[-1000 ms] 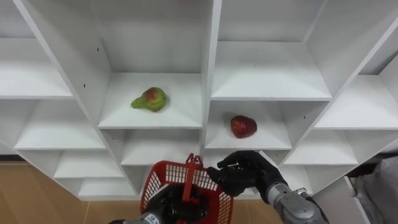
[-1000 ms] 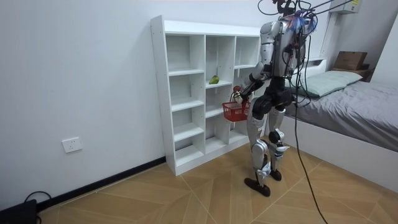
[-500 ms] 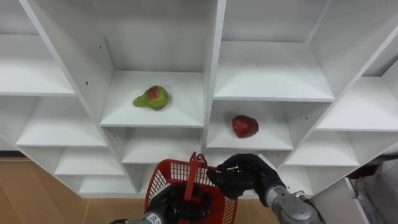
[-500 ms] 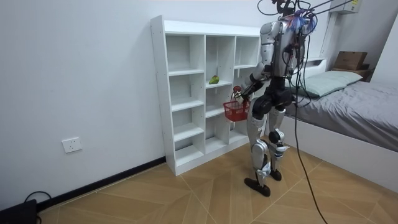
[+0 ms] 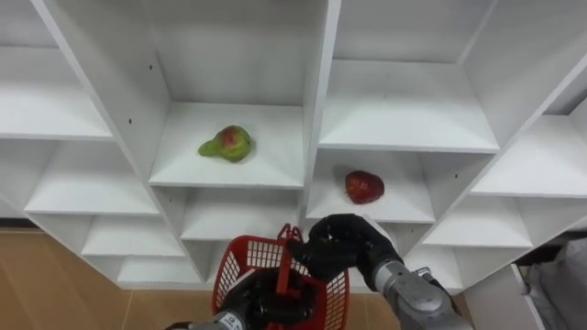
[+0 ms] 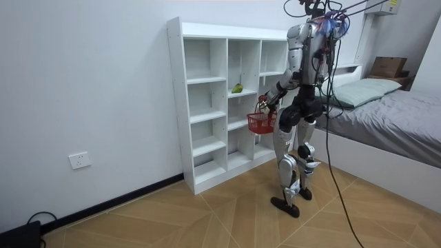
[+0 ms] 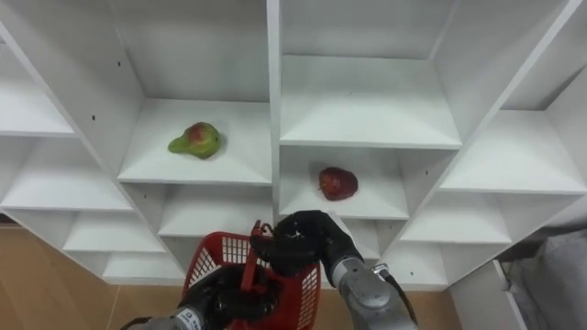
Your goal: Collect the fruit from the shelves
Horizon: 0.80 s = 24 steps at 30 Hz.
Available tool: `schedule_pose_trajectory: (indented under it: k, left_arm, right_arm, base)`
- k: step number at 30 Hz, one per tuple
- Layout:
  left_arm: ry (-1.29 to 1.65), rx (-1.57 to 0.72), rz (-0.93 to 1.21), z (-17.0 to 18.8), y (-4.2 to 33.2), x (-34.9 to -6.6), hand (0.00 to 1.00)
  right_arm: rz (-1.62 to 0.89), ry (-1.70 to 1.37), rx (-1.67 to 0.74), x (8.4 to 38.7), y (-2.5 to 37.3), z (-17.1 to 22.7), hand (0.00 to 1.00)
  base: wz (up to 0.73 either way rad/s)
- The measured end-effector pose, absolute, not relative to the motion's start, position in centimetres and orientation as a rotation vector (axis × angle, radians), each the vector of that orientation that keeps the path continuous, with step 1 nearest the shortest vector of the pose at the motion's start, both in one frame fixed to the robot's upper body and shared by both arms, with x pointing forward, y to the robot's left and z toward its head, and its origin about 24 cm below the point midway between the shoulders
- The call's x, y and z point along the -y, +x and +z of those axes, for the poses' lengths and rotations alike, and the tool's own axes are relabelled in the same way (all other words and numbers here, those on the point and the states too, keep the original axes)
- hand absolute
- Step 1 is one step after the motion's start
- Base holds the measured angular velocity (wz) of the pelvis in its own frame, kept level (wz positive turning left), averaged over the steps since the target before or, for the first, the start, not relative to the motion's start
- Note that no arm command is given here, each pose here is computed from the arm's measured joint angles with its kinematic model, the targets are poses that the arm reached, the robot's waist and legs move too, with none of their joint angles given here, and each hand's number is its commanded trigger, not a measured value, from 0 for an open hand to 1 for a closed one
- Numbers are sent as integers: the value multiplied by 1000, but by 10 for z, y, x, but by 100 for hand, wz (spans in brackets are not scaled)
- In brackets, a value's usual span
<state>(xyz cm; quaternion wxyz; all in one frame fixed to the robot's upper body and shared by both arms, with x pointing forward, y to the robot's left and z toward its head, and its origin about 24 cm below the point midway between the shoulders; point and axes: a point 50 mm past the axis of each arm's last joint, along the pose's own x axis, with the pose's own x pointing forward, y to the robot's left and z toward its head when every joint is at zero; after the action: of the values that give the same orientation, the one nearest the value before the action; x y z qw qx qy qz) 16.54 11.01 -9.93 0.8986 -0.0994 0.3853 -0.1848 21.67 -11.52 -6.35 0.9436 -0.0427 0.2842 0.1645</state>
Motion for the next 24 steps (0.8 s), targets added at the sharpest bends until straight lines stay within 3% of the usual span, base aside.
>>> schedule_pose_trajectory:
  k: [24]
  left_arm:
    - [-214,-796,-385,-99,166,-107,100]
  right_arm:
    - [304,-88,-579,116,217,-64,0]
  base:
    - [0]
